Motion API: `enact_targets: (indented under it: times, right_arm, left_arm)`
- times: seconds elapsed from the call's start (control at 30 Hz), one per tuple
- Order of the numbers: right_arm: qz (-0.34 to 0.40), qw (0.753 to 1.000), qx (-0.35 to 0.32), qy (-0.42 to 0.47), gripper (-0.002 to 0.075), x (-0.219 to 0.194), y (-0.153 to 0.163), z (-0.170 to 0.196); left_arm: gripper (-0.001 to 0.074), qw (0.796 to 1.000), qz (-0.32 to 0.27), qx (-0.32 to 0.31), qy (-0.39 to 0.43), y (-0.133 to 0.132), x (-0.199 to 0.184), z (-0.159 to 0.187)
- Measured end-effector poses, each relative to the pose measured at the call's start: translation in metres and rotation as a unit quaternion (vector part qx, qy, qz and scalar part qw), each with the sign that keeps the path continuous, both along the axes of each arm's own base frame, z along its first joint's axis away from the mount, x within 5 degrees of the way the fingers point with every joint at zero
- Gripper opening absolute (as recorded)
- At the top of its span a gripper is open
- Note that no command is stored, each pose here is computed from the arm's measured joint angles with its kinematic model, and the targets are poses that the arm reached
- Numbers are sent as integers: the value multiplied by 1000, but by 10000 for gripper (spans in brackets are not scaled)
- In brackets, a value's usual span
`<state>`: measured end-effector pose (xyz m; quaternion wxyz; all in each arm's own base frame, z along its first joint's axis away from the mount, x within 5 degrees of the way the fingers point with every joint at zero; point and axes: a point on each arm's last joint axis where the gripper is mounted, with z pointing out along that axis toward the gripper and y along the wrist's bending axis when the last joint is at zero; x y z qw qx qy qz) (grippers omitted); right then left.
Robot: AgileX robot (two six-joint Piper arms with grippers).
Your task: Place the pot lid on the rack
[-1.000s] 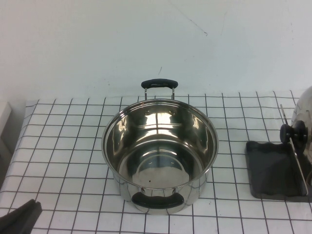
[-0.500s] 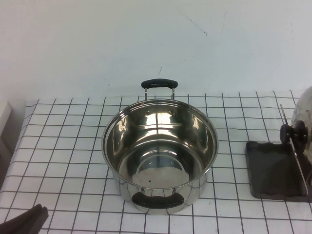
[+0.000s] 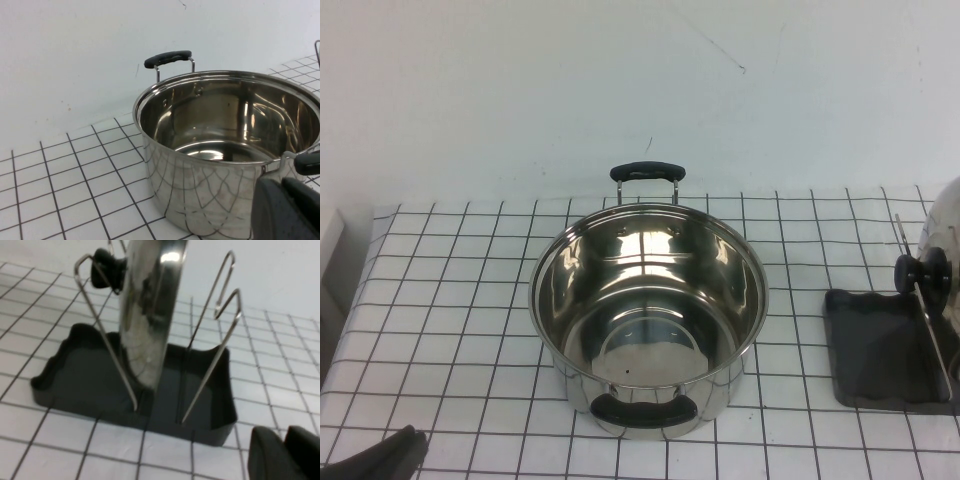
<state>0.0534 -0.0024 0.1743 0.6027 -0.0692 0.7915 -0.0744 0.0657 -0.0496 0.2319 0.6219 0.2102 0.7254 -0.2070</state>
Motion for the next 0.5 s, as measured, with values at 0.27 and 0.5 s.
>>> enact_targets:
  times: [0.27, 0.5]
  right_arm:
    - [25, 999, 30, 38, 71, -2, 3, -7]
    - [6, 998, 56, 38, 71, -2, 1, -6]
  left_arm:
    - [-2, 1000, -9, 0, 2, -1, -1, 0]
    - [-2, 1000, -10, -1, 3, -2, -1, 0]
